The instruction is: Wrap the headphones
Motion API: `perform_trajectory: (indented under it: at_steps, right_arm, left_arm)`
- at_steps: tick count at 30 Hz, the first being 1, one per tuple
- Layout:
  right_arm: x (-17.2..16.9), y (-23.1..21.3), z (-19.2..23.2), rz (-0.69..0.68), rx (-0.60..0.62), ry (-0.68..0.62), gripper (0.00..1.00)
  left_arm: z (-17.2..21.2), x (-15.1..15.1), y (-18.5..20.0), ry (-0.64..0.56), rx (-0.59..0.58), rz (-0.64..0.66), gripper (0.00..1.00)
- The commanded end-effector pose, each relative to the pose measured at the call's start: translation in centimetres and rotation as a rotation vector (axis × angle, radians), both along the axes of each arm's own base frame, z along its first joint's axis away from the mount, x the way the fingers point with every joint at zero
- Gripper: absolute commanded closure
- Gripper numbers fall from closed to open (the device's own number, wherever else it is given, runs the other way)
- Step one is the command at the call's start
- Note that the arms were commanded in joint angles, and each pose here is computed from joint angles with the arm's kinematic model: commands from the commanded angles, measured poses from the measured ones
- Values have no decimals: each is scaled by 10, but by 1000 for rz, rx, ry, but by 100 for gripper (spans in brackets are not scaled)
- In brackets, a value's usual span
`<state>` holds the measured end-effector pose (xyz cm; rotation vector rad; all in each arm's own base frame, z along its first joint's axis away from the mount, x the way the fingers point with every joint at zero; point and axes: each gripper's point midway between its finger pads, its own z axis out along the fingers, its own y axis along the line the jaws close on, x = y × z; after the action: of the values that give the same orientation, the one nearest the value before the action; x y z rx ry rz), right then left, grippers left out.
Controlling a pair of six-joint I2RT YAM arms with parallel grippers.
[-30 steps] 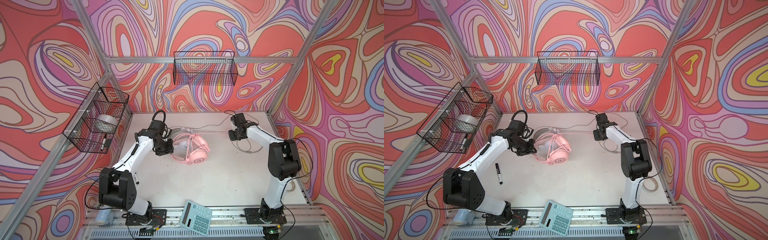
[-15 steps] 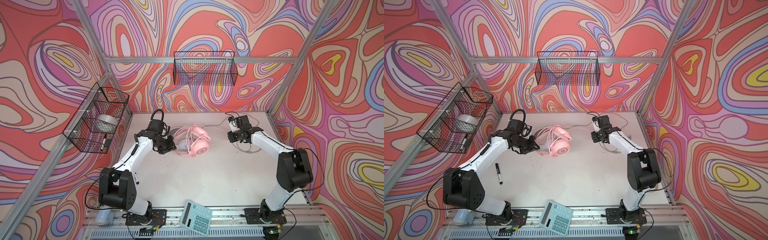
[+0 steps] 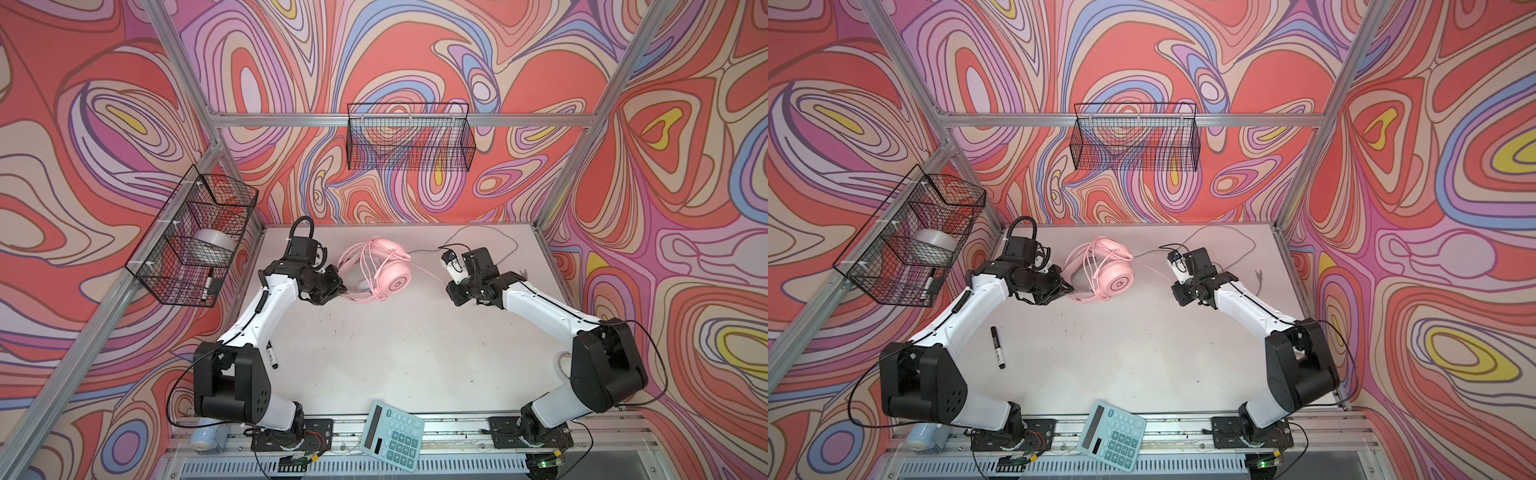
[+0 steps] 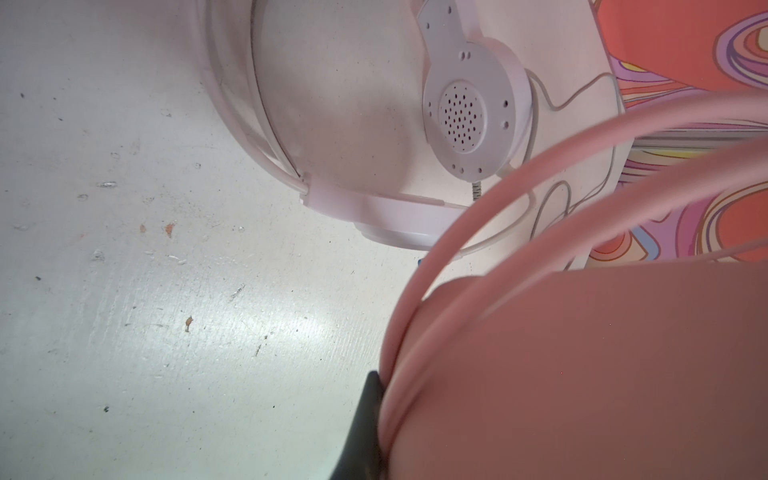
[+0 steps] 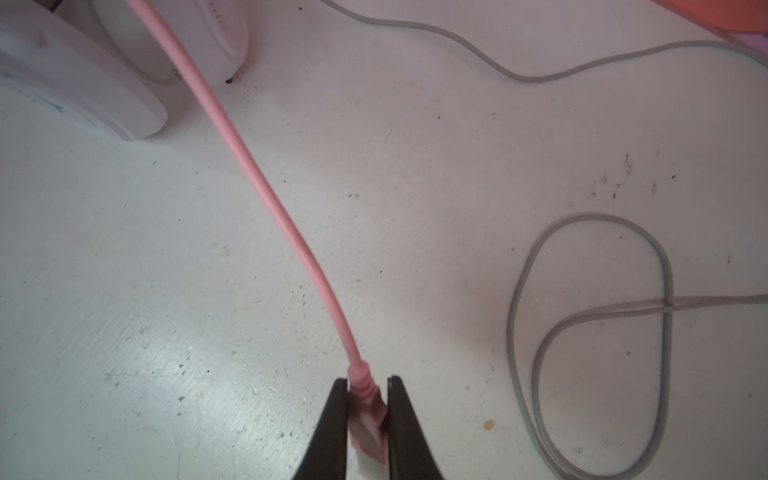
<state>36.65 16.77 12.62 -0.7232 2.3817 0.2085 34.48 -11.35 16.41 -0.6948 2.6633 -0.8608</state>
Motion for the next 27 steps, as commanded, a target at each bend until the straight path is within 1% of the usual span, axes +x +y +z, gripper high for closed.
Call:
perform_trajectory:
  at_steps: [1,4,6,11,20,27]
  right_arm:
    - [-21,20,10,122,25,-41,100]
    - [-42,39,7,234,23,-55,100]
    - [-51,47,5,279,24,-55,100]
    - [-65,60,4,367,11,-65,100]
    - [-89,96,13,582,-9,-147,100]
    - [-104,120,24,717,-20,-203,100]
  left_arm:
    - [20,6,-3,-67,-79,20,100]
    - [20,7,-1,-66,-86,31,100]
    - [20,7,-1,-65,-80,33,100]
    - [18,5,2,-49,-69,49,100]
    - [11,3,16,-4,-5,122,100]
    - [12,3,23,11,41,144,100]
